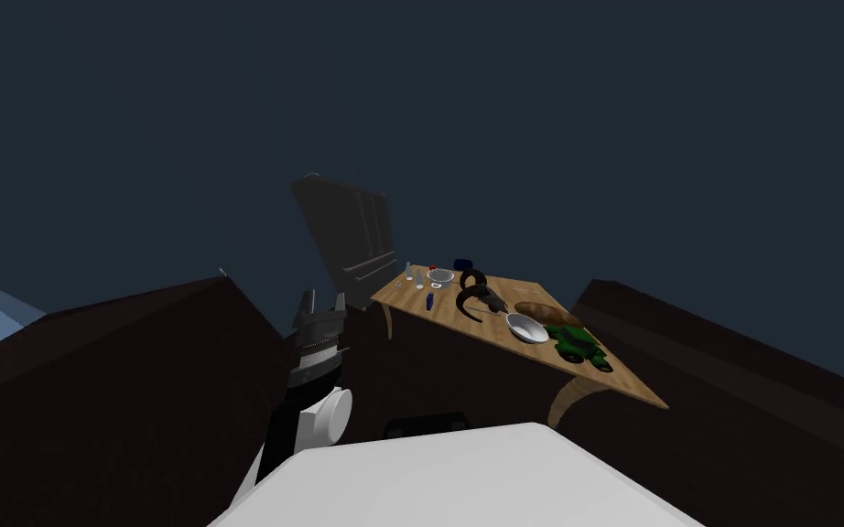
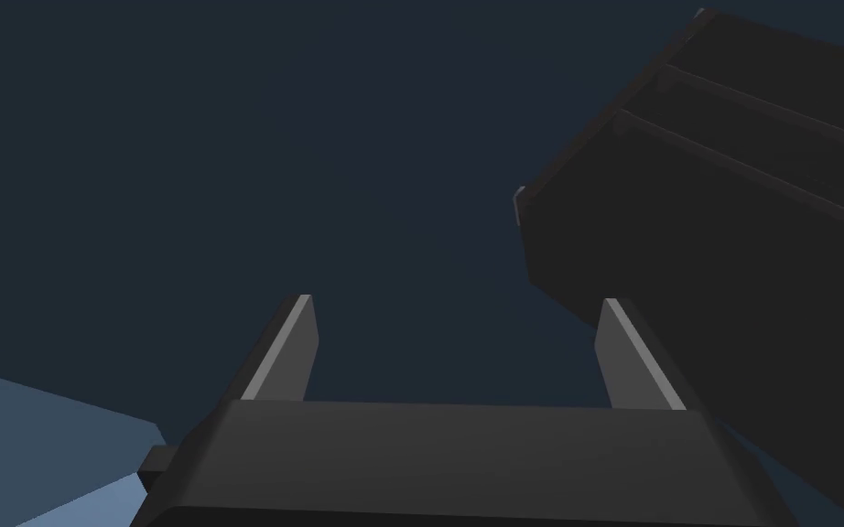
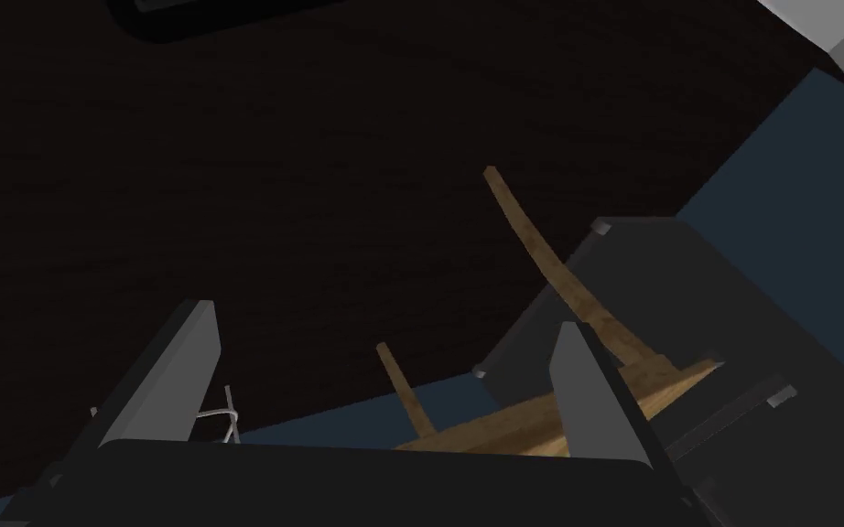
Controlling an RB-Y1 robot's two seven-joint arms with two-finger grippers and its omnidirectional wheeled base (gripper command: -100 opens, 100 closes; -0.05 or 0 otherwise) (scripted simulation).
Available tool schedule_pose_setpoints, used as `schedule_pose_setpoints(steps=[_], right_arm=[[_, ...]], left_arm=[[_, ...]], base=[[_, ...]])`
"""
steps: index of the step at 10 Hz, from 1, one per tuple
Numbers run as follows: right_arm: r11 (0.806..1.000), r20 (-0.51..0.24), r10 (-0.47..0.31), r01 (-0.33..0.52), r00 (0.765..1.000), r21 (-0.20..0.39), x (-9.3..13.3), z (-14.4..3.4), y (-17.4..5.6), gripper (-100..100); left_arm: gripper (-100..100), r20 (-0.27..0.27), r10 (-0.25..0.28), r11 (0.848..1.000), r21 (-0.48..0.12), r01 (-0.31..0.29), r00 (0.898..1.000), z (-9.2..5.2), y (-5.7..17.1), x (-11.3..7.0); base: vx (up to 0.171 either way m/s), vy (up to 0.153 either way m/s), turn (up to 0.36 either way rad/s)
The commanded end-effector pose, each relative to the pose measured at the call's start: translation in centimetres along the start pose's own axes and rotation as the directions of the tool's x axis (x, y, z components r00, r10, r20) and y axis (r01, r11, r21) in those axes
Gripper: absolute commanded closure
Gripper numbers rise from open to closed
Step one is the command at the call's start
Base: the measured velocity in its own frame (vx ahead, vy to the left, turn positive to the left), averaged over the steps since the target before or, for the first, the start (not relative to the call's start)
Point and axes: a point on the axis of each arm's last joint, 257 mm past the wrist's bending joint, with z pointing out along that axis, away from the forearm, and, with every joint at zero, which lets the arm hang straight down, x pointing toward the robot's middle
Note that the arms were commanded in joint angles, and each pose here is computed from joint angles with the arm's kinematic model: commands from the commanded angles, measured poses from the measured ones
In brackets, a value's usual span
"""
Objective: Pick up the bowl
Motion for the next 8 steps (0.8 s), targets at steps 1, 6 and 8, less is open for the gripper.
schedule_pose_setpoints(steps=[1, 6, 8], right_arm=[[0.994, -0.053, -0.017, 0.022, 0.998, 0.107, 1.9, -1.5, -4.5, -100], [0.941, -0.152, -0.060, 0.107, 0.986, 0.321, 3.7, -6.8, -14.3, -100], [0.902, -0.194, -0.069, 0.144, 0.979, 0.406, 4.2, -9.5, -18.2, -100]], left_arm=[[0, 0.000, 0.000, 1.000, 0.000, 0.000, 1.000, 0.0, 0.0, 0.0], [0, 0.000, 0.000, 1.000, 0.000, 0.000, 1.000, 0.0, 0.0, 0.0], [0, 0.000, 0.000, 1.000, 0.000, 0.000, 1.000, 0.0, 0.0, 0.0]], base=[[0.058, 0.042, 0.261], [0.045, 0.035, 0.183], [0.055, 0.018, 0.187]])
